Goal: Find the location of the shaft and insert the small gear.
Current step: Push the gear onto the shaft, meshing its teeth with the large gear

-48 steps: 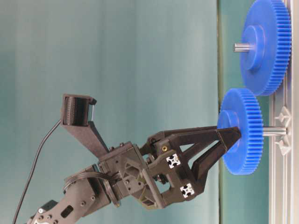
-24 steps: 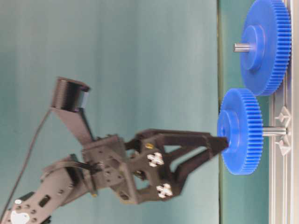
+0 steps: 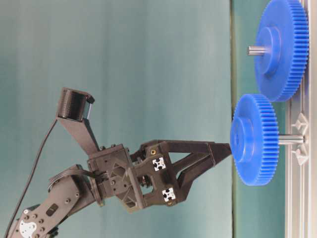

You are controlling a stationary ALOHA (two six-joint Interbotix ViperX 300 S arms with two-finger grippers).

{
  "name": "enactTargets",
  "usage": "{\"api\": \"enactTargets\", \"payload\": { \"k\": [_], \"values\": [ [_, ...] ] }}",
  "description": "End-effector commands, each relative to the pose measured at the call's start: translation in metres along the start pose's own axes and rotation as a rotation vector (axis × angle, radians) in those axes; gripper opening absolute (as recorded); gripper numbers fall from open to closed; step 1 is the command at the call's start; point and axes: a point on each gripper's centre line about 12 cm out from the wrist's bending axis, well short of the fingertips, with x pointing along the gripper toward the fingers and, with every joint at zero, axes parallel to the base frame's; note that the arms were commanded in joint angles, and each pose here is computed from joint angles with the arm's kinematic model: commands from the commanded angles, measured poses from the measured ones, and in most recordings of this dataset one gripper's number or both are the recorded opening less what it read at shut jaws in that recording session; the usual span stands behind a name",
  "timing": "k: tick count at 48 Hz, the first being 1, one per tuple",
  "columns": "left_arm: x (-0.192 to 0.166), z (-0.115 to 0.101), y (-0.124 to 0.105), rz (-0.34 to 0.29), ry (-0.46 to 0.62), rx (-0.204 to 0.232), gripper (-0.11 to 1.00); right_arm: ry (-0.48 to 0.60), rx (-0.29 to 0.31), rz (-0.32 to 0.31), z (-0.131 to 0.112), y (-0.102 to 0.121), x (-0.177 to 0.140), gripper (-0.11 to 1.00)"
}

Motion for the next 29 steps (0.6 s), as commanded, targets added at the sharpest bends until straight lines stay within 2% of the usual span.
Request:
{"api": "enactTargets", "payload": {
  "k": [1,23,29],
  "values": [
    [-0.013,0.007,0.007,0.016,-0.039,-0.006,0.76,-0.023,0.009,-0.001,0.009,0.000,-0.002,0.02],
    [0.008,-0.006,0.005,0.006,0.020,-0.009,0.76,-0.022,0.011,0.000,0.008,0.000,-0.002,0.02],
    [0.006,-0.001,0.006,0.008,0.008,-0.009,0.76,-0.022,0.009,-0.001,0.008,0.000,-0.002,0.02]
  ]
}}
